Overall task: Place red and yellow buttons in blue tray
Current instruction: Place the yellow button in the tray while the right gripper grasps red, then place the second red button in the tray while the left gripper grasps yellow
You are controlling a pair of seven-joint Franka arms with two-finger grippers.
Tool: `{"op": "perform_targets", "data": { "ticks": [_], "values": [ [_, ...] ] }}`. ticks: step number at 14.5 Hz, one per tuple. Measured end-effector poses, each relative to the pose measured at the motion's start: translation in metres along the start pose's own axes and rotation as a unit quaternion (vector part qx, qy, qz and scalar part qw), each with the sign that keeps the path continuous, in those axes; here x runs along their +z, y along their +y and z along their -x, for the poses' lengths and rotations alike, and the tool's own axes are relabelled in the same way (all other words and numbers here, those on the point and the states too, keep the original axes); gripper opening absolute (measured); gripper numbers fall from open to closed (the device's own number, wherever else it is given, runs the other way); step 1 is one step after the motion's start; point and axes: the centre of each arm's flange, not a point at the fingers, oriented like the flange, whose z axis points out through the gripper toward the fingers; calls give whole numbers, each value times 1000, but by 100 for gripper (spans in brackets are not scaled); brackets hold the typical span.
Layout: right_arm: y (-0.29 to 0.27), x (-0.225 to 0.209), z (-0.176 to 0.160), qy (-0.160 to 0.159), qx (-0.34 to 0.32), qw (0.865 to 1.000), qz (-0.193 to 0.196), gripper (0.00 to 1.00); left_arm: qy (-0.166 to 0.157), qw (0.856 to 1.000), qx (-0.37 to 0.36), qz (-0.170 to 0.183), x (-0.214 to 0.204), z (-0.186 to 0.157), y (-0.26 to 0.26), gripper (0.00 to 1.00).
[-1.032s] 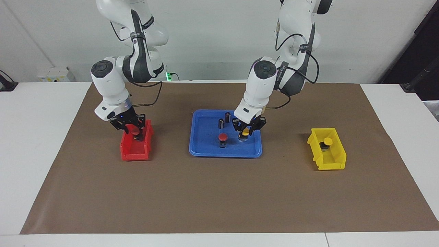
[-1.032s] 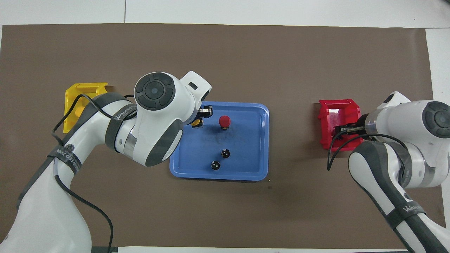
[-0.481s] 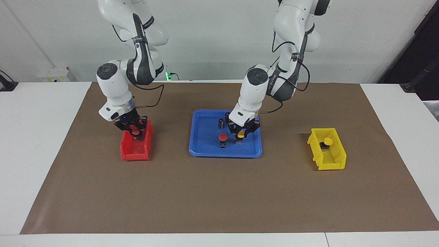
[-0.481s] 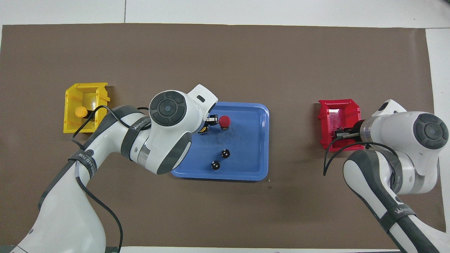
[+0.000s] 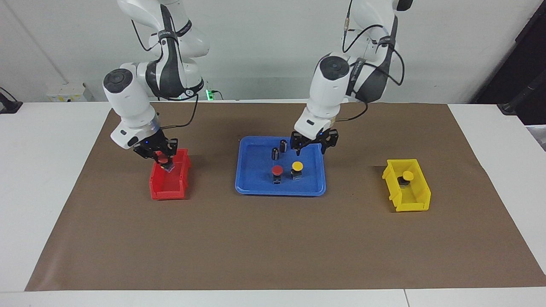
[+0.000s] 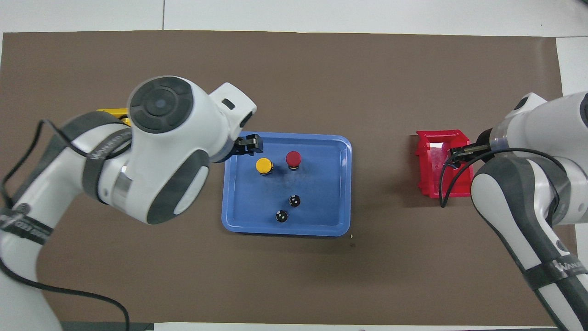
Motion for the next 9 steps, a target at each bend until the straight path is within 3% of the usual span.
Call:
{"op": "perform_targets", "data": {
  "ticks": [3, 5, 7, 9],
  "values": [
    [-81, -33, -33, 21, 31, 999, -6, 41, 4, 1000, 23, -3, -14, -39, -128, 93],
    [-168, -25, -39, 43, 68, 997, -16, 41, 4, 999, 31, -5, -2, -52, -201, 92],
    [-234, 2, -37, 54, 86, 994, -27, 41, 17, 1000, 22, -6, 17, -55, -237, 90],
    [-266, 35, -36, 47, 86, 995, -28, 41, 28, 999, 19, -7, 42, -54, -249, 84]
  ]
}}
